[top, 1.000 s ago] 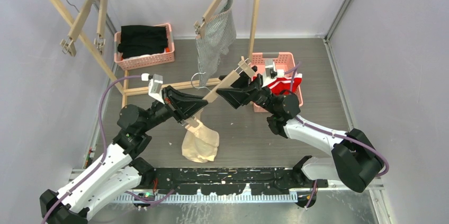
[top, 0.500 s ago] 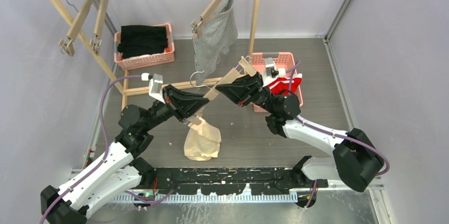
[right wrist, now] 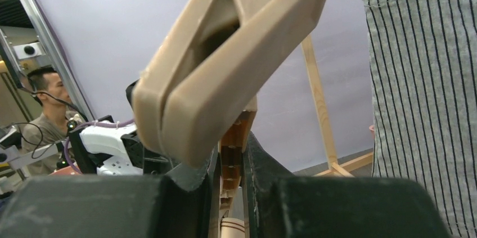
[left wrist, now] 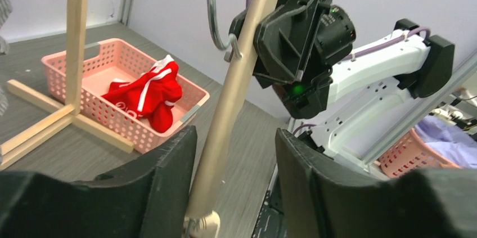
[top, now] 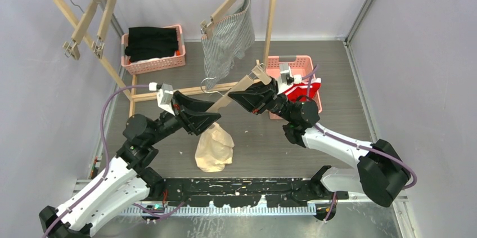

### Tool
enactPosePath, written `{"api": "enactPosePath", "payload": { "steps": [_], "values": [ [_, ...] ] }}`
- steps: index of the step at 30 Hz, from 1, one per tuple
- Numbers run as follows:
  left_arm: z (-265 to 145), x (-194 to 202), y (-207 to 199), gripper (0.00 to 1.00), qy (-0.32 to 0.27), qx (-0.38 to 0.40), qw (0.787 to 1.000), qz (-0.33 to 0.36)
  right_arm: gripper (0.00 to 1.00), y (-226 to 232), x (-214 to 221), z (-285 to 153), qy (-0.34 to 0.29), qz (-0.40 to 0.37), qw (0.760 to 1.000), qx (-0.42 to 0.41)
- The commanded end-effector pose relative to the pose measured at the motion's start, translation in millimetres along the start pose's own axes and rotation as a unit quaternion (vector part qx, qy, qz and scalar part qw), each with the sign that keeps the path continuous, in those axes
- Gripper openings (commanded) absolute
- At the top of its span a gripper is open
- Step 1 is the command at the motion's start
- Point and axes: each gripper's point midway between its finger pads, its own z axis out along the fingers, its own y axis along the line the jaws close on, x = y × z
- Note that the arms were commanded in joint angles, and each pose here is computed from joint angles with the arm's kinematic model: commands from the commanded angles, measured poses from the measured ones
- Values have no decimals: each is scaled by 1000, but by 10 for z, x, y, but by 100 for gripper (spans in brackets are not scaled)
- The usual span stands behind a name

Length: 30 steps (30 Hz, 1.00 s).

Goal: Remove the underwear clipped to the hanger

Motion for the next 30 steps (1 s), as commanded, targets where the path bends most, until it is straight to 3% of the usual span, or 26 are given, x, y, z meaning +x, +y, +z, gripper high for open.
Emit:
{"api": "enactPosePath", "payload": {
  "steps": [1, 8, 20, 23, 27, 30],
  "values": [
    [-103, -154, -98, 58, -3, -5, 999, 44, 1, 148, -365, 39, -52, -53, 997, -14],
    [-313, -85, 117, 67, 9, -76, 994, 77, 1, 275, -455, -20, -60, -56, 996, -21],
    [-175, -4, 108, 66, 16, -49, 997, 60, 1, 365, -550, -42, -69, -64, 995, -26],
    [-114, 8, 57, 50, 23, -29, 998, 59, 1, 344, -532, -34, -67, -63, 995, -24],
    [-62, 5, 18, 5, 32, -15, 998, 59, 1, 306, -491, -36, -62, -60, 996, -19],
    [-70, -21, 7, 0, 26, -14, 998, 63, 1, 290, -463, -54, -59, -59, 996, -15]
  ]
}}
